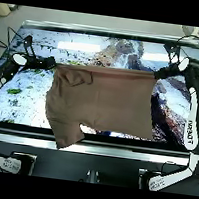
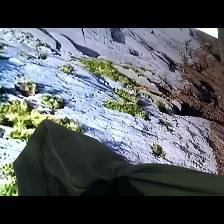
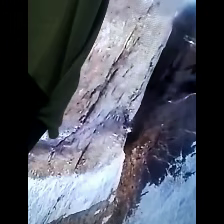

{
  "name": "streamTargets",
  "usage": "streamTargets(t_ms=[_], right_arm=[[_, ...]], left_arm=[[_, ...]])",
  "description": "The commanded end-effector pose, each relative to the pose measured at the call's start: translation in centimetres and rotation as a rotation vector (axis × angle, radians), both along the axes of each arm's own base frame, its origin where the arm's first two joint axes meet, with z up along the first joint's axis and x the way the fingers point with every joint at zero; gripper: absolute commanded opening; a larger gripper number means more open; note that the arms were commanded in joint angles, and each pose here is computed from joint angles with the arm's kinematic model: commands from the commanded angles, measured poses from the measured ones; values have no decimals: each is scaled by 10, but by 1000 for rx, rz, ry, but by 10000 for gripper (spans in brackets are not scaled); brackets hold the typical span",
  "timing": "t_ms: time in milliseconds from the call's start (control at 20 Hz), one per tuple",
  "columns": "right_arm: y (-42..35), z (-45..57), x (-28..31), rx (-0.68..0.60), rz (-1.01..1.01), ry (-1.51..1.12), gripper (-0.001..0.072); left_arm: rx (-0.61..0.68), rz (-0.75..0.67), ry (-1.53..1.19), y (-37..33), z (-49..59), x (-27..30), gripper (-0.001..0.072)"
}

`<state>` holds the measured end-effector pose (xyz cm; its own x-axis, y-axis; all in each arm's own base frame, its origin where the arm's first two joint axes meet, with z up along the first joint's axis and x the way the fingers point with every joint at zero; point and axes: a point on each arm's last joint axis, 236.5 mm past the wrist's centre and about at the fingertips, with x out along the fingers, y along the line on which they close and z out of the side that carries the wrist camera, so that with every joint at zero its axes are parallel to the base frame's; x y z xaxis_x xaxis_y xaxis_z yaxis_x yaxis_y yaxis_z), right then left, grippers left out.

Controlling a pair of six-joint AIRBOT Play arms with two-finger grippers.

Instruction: Fold the shirts.

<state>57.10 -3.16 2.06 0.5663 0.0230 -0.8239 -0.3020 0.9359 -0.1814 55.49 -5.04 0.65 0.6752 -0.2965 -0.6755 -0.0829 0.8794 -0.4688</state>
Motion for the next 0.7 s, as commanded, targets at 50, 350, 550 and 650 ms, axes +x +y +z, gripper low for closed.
streamTargets(t_ms=[50, 350, 550, 650], right_arm=[[-5, -16, -47, -40, 66, 207, 21], [25, -75, -138, 106, 138, 614, 21], [31, -102, -159, 143, 118, 702, 23], [30, -92, -154, 140, 119, 678, 305]], left_arm=[[73, -142, 31, -2, 18, -25, 23], [27, -261, 409, -16, -42, -117, 23], [-31, -200, 553, -18, -80, -153, 25], [-47, -176, 547, -17, -72, -147, 216]])
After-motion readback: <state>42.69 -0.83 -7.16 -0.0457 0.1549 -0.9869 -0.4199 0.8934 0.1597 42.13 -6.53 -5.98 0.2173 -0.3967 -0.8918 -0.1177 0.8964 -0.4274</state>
